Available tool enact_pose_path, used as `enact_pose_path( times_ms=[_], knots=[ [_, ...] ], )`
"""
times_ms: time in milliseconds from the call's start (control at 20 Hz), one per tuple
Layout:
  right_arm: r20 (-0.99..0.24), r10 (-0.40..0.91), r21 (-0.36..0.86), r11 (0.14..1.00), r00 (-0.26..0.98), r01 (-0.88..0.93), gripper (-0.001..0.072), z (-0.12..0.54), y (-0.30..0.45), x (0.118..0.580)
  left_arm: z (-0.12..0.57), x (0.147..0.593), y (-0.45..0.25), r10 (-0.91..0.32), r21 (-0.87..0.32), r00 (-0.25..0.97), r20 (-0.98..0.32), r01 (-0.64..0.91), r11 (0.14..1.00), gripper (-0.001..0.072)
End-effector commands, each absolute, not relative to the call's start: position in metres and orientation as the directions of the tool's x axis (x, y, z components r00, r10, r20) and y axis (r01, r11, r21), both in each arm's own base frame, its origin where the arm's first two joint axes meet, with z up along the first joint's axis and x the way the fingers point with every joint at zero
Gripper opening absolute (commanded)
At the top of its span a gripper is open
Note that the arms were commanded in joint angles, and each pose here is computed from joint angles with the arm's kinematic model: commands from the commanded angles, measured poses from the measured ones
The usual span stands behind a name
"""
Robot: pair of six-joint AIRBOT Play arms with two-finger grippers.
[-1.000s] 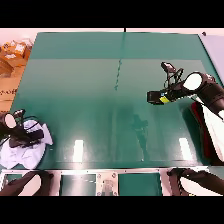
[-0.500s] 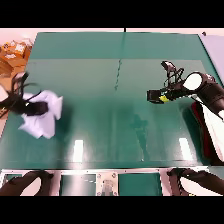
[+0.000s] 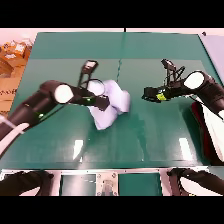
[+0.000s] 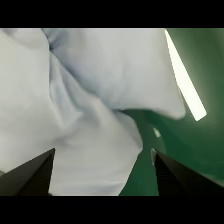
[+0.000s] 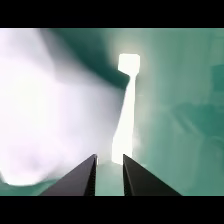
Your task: Fold the shirts.
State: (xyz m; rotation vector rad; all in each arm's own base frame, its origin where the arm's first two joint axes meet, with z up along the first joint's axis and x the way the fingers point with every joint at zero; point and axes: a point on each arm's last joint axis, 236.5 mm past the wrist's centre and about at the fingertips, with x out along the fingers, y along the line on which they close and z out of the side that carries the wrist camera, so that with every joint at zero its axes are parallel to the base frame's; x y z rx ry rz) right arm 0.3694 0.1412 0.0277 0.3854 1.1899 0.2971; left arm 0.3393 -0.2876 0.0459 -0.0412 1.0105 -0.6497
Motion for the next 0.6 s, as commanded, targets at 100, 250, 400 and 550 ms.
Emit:
enact_pose_path(
  times_ms=[100,250,400,550],
  knots=[
    [-0.828,0.418,0.488,0.865,0.374,0.115,0.0379,0.038,0.096,0.380,0.041,0.362,-0.204,-0.344,-0.209,0.286,-0.894,0.414,0.886,0.0691],
    [-0.843,0.379,0.482,0.847,0.382,0.223,0.0379,0.022,0.053,0.390,0.026,0.360,-0.156,-0.341,-0.282,0.217,-0.915,0.262,0.923,0.0691],
    [-0.874,0.380,0.467,0.830,0.304,0.305,0.0380,-0.018,0.041,0.382,-0.013,0.363,-0.164,-0.394,-0.351,0.242,-0.887,0.203,0.914,0.0690],
    [-0.870,0.454,0.493,0.810,0.193,0.317,0.0379,-0.064,0.070,0.361,-0.046,0.384,-0.194,-0.515,-0.498,0.293,-0.806,0.136,0.857,0.0690]
  ],
)
